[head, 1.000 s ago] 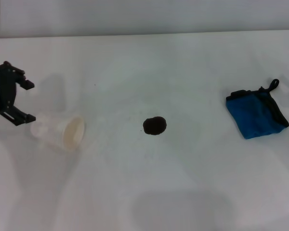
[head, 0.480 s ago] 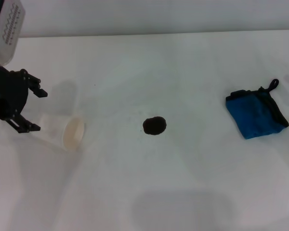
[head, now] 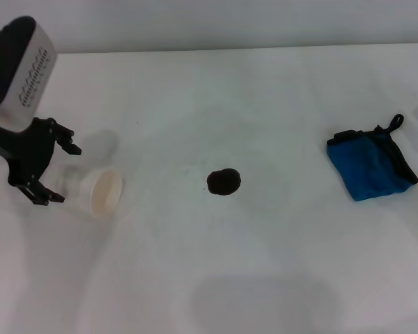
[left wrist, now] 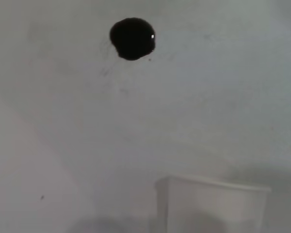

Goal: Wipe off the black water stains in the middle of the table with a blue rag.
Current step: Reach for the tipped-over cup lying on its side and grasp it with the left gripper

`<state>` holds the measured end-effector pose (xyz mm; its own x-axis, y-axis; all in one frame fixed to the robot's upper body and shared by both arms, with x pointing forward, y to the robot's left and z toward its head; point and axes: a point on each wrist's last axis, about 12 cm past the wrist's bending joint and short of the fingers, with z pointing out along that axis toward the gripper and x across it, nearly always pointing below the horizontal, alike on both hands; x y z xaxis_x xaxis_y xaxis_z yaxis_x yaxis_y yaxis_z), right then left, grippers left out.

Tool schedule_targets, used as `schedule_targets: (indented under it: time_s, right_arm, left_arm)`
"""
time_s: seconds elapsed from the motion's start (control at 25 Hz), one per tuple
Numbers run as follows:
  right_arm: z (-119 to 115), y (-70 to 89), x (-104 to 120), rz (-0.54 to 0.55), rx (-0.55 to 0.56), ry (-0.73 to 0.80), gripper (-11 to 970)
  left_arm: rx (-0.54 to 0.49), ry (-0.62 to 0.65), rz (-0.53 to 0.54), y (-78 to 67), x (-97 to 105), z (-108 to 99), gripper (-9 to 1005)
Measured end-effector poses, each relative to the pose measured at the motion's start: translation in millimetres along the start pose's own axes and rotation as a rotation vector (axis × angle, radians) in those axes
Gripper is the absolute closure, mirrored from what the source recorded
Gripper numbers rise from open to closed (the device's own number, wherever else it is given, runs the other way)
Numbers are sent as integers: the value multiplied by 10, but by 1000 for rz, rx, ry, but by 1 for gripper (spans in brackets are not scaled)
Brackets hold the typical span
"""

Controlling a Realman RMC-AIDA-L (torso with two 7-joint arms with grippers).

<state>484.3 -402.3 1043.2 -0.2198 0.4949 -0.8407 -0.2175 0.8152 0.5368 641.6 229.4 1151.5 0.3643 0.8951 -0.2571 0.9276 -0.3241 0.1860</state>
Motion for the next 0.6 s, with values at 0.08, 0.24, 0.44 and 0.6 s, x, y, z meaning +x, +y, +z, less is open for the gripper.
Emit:
schedule_targets:
  time_s: [0.08, 0.24, 0.44, 0.6]
  right_arm:
    - [-3, -1, -6, 1, 0, -4, 468]
    - [9, 9, -15, 1, -8, -7, 469]
    - [27, 16, -11, 1, -10, -6, 469]
    - [14, 8, -5, 2, -5, -5, 469]
  left_arm:
    - [0, -2, 19, -2, -14, 57, 119]
    - [6, -16, 51, 5, -64, 137, 119]
    - [3, -32, 71, 6, -105, 218, 119]
    - [-8, -28, 60, -7, -94, 284, 119]
